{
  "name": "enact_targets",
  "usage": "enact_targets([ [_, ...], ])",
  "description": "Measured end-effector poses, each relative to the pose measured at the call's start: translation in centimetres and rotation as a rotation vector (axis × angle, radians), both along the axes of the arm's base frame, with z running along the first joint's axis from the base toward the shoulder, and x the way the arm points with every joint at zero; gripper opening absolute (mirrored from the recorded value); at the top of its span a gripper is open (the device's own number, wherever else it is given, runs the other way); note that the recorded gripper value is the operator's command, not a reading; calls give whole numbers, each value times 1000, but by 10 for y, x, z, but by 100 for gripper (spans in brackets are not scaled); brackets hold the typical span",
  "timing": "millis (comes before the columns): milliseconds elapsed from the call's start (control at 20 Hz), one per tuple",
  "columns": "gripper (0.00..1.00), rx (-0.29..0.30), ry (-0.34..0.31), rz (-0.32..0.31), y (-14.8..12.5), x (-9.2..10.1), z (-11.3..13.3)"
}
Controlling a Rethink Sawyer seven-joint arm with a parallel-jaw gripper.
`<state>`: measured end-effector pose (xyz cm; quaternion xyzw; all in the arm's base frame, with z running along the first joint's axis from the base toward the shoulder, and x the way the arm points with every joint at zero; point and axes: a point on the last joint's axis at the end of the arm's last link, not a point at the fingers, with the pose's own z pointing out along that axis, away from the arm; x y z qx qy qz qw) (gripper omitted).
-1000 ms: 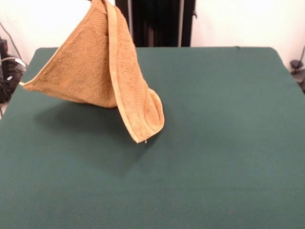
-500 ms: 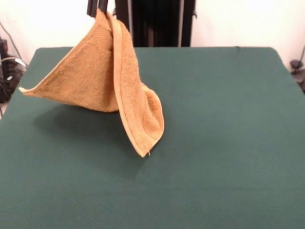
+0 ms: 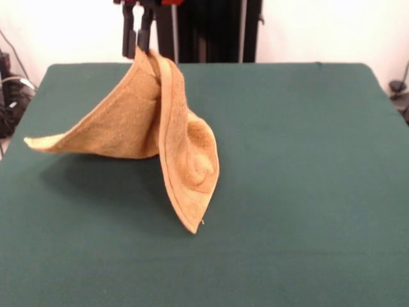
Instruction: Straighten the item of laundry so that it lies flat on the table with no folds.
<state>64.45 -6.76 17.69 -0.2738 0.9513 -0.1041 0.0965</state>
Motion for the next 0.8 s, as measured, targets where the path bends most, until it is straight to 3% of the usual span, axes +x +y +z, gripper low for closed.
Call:
enact_targets([
  [450,0,57,-3,-51,-23,27,-26],
  [800,0,71,-15,-42,-37,51,-52],
])
